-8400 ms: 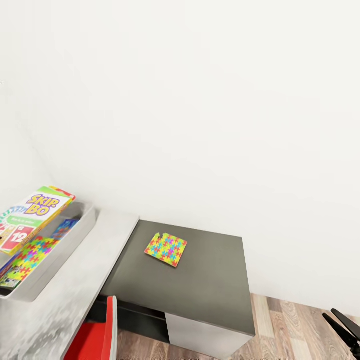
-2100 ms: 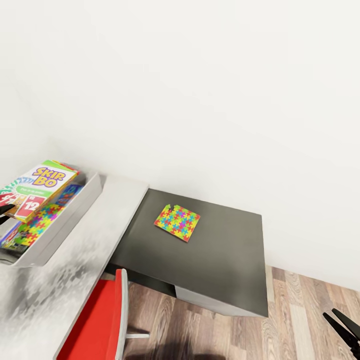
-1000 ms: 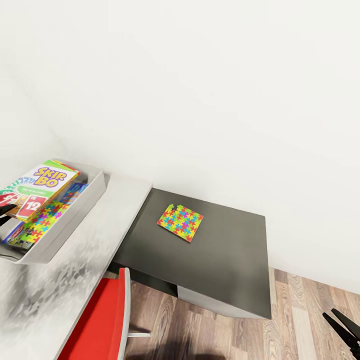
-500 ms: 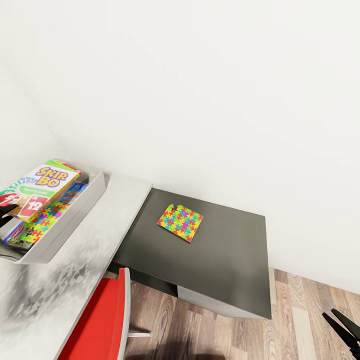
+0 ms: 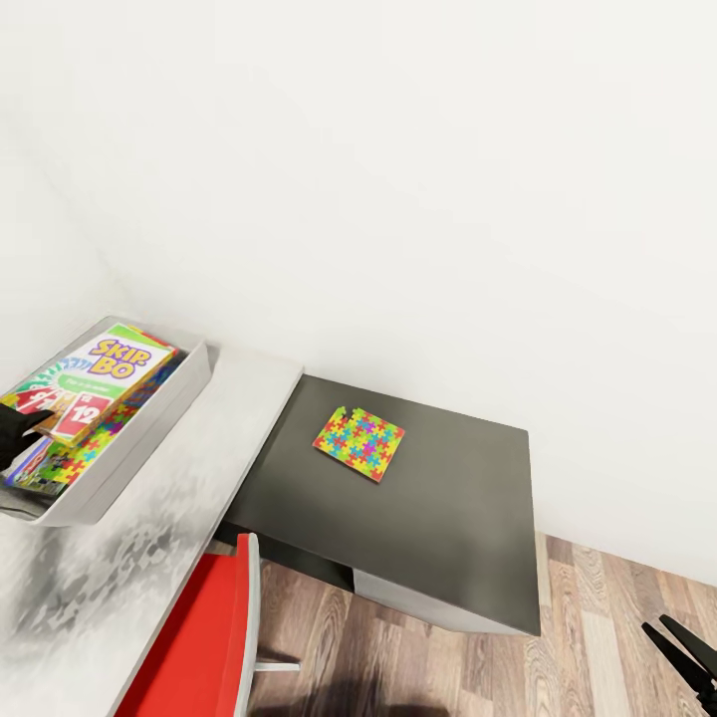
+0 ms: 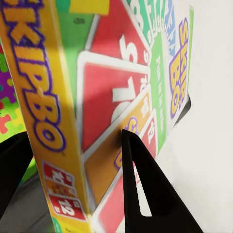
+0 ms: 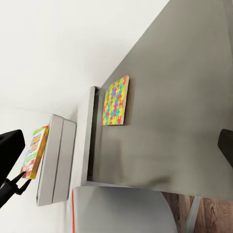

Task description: Put all the toys in the child's room - the three board games (two on the bed and one on the table), the two jigsaw puzzles on the table, and the tennis ball on the table - inside the toy box on the table in the child's room.

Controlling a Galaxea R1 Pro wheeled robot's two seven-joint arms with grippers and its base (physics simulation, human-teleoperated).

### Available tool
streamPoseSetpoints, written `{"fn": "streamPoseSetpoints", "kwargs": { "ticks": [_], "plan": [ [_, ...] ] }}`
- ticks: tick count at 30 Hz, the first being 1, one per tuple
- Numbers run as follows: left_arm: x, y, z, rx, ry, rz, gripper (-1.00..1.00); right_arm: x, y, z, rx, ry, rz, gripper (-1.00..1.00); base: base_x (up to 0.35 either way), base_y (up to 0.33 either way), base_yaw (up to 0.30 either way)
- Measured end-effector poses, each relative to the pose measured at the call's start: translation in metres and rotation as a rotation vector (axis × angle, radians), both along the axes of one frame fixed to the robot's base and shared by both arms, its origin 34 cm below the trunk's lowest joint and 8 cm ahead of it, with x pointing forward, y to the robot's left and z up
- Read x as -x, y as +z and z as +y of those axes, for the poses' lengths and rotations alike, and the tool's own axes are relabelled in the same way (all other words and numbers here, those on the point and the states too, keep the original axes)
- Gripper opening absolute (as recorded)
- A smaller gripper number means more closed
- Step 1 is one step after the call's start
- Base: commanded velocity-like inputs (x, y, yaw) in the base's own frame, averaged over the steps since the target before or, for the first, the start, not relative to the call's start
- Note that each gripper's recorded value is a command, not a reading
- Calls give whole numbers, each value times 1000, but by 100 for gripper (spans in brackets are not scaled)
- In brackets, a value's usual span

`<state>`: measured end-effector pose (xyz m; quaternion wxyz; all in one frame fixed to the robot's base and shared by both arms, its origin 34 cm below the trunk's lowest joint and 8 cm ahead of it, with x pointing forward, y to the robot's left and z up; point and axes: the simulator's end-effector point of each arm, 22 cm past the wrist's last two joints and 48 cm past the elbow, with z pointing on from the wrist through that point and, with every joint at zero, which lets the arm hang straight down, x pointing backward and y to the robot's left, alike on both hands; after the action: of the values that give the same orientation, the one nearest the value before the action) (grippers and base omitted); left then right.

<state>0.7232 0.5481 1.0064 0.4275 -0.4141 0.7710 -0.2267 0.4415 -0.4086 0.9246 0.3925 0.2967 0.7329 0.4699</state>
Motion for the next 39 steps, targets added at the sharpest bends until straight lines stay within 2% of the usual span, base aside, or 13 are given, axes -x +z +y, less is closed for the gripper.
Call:
{"fn": "streamPoseSetpoints", "kwargs": {
  "ticks": [9, 39],
  "plan": [
    [-2, 2, 5, -7, 22, -12, -100, 0, 0, -1, 0, 0, 0, 100, 0, 0, 0],
    [-3, -21, 8, -15, 31, 22, -100, 3, -13, 0, 0, 1, 42, 100, 0, 0, 0]
  ]
}}
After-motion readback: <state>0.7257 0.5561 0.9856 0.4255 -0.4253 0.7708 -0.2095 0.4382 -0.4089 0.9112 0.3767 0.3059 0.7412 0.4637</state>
